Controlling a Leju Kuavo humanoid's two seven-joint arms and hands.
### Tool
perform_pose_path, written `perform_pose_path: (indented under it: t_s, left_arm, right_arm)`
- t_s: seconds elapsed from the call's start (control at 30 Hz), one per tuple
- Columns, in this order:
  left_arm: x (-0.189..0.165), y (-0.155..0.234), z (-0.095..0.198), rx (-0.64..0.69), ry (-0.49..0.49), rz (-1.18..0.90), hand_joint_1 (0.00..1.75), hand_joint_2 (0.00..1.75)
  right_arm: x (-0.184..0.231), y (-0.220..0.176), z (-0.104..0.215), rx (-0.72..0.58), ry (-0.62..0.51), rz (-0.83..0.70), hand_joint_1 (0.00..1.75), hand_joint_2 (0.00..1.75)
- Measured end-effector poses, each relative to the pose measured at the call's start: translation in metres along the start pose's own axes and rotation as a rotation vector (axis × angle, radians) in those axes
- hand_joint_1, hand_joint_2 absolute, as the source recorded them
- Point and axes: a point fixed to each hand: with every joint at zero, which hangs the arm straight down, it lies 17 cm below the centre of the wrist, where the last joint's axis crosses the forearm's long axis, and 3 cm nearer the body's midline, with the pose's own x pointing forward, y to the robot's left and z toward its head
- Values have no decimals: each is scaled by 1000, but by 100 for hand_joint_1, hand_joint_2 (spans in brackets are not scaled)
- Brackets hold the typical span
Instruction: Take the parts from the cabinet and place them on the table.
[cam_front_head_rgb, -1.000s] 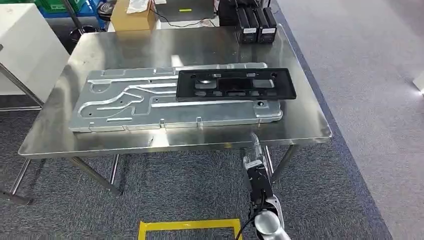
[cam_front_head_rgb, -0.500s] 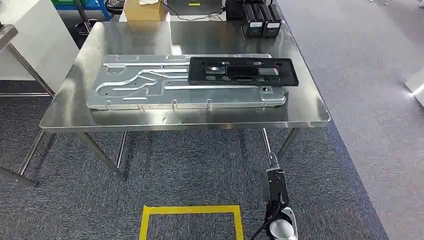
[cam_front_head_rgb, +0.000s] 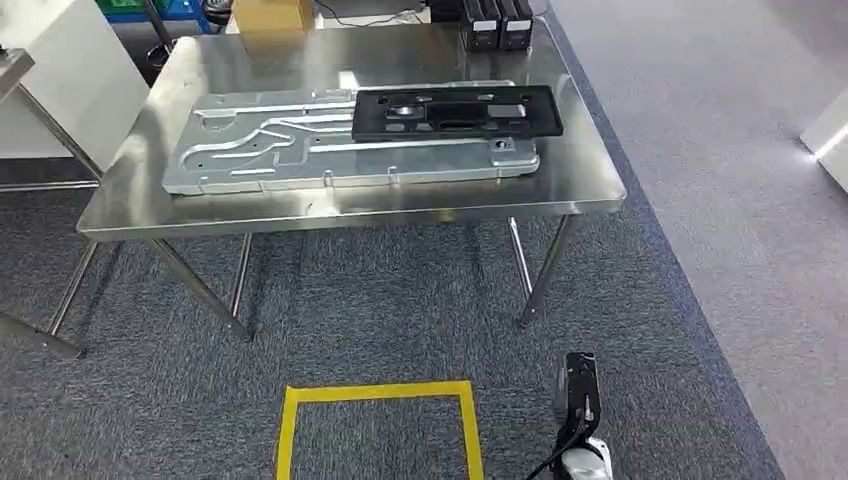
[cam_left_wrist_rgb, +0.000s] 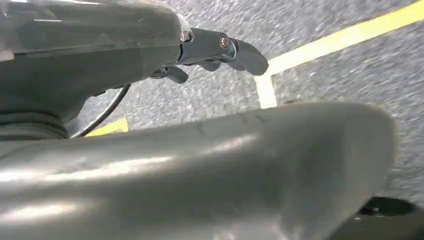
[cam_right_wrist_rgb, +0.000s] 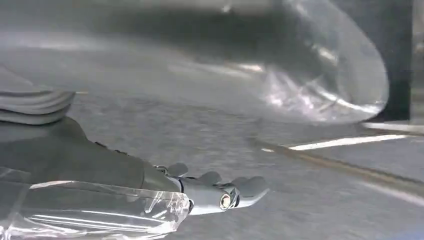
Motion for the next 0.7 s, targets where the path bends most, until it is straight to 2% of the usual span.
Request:
perform_pose_path:
  t_s: [0.23, 0.57, 0.7]
  left_arm:
    - [4, 4, -1, 10, -3, 7, 0, 0]
    - [2, 4, -1, 9, -4, 5, 0, 0]
    - [2, 4, -1, 10, -4, 7, 0, 0]
  right_arm:
    - [-39, -9, 5, -15, 128, 7, 0, 0]
    - [-68, -19, 13, -24, 217, 20, 0, 0]
    - [-67, -18, 11, -20, 221, 20, 0, 0]
